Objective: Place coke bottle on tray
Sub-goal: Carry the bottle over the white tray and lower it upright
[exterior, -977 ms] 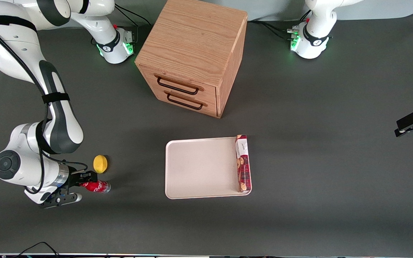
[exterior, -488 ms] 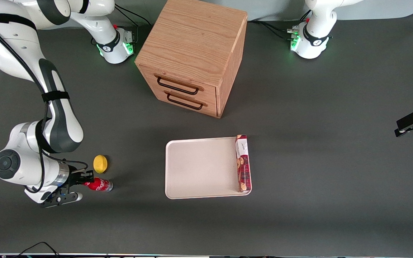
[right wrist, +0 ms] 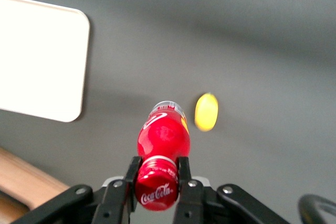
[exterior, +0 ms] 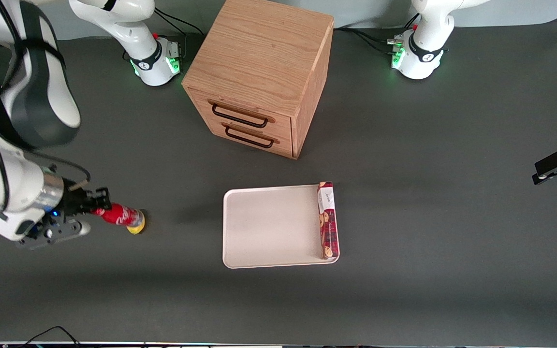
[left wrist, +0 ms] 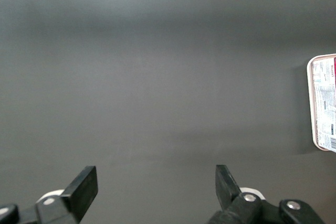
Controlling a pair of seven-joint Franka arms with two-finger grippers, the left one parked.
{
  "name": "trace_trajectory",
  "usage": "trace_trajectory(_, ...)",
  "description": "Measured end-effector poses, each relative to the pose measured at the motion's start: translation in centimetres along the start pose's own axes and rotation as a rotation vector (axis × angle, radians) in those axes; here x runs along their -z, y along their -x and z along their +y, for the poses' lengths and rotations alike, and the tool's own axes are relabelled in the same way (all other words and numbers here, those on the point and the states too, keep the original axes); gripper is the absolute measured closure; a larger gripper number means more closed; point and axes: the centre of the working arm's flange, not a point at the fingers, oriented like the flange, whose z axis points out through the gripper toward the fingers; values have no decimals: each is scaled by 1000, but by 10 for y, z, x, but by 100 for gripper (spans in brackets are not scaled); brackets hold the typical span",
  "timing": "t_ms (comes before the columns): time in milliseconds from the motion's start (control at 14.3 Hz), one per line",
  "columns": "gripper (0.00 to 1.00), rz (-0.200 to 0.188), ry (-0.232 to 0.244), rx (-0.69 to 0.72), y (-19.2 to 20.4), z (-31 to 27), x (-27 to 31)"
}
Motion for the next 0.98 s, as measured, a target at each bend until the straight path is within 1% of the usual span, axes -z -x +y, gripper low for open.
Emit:
trace_trajectory(70,68,9,-4,-40,4,-21,17)
trace_trajectory(209,68,22,-28,-128,5,-72,27)
trace_trajectory(349,68,6,-53,-229,-2,-121,12)
trace_trajectory(419,68,11,-53,-272,-10,-139,-3)
trace_trajectory(488,68,26,-49,-315,-21,-156,-21)
trace_trajectory(628,68,50,-67,-399,-45,-183,-67)
trace_trajectory(698,68,54,-83,-439,-57,-191,-91)
trace_trajectory(837,68,51,-112,-485,-73,-199,-134)
trace_trajectory(907,68,50,-111,-487,-79,-203,-153)
trace_trajectory(977,68,55,-97,-482,-82,-208,-170)
